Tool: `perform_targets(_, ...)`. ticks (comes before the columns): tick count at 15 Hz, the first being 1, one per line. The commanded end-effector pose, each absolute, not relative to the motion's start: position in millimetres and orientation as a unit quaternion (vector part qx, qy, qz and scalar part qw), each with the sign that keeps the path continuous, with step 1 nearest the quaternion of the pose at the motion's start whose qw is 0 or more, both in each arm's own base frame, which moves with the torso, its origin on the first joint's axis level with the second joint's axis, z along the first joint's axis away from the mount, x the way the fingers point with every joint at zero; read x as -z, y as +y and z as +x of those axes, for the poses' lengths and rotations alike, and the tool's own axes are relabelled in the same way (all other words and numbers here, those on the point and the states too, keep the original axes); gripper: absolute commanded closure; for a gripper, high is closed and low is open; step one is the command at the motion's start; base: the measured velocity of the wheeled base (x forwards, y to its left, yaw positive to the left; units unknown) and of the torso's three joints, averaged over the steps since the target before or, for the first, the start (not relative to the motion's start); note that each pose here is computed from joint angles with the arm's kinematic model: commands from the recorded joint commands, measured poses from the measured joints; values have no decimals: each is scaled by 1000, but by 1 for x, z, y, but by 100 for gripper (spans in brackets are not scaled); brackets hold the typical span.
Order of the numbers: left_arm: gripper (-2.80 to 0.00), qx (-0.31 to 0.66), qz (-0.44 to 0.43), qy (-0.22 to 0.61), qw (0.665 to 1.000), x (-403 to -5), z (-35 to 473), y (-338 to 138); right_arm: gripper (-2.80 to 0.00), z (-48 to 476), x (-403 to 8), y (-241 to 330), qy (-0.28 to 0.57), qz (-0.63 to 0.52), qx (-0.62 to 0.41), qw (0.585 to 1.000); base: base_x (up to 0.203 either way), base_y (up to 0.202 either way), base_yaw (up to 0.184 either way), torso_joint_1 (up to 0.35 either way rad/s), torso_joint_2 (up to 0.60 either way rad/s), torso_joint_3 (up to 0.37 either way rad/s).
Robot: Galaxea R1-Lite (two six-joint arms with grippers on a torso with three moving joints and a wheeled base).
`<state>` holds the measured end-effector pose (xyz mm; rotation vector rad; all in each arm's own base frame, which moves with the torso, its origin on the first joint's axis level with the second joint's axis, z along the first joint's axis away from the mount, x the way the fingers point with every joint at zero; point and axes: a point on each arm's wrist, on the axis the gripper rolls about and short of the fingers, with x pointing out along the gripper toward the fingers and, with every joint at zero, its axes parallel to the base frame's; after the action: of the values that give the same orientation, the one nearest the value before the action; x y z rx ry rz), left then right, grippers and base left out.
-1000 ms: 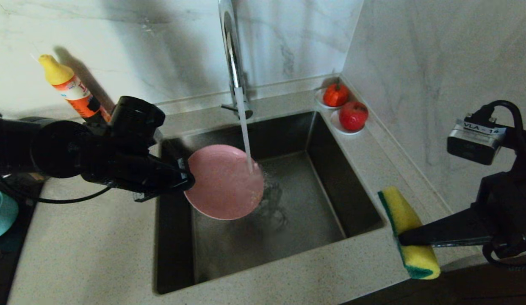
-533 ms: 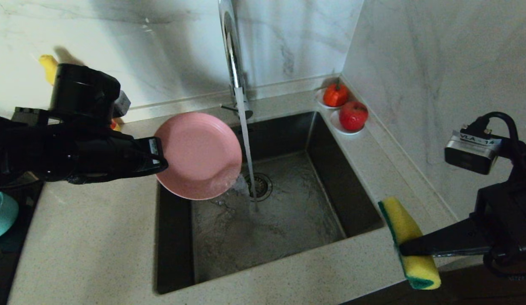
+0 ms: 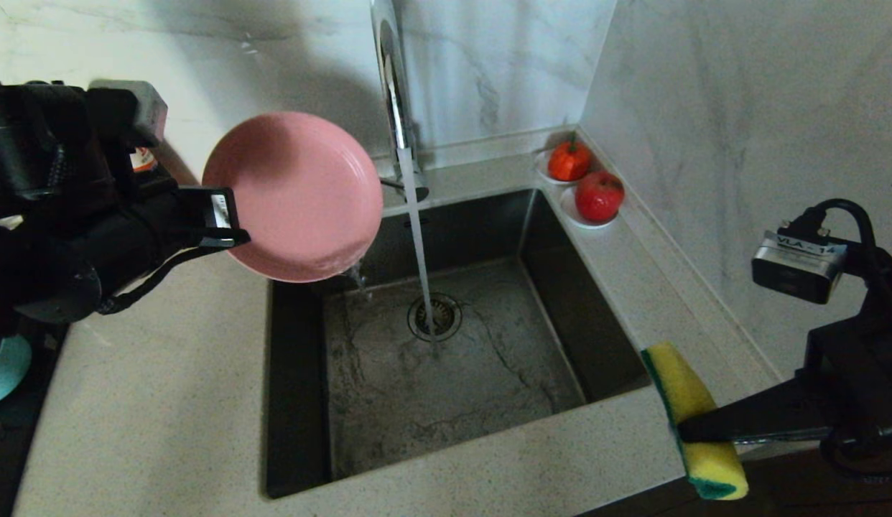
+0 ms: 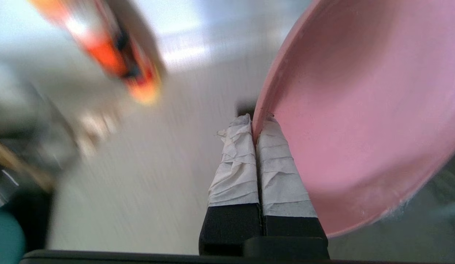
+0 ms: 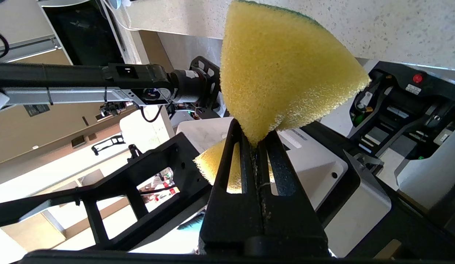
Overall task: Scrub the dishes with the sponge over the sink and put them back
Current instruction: Wash the plate, then wipe the plate
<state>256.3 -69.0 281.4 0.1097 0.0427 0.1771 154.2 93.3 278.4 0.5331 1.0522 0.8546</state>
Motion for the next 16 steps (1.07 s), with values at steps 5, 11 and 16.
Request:
perform_targets(5,0,-110,123,-152,975,-303,236,-65,0,158,-276,96,489,244,-389,742,0,0,0,0,0,0)
perform_targets(11,0,-69,149,-171,972,-303,221,-62,0,158,-275,103,501,242,-412,721,0,0,0,0,0,0)
perform_targets(16,0,12,197,-86,976,-285,175,-50,0,157,-274,120,524,230,-457,681,0,0,0,0,0,0)
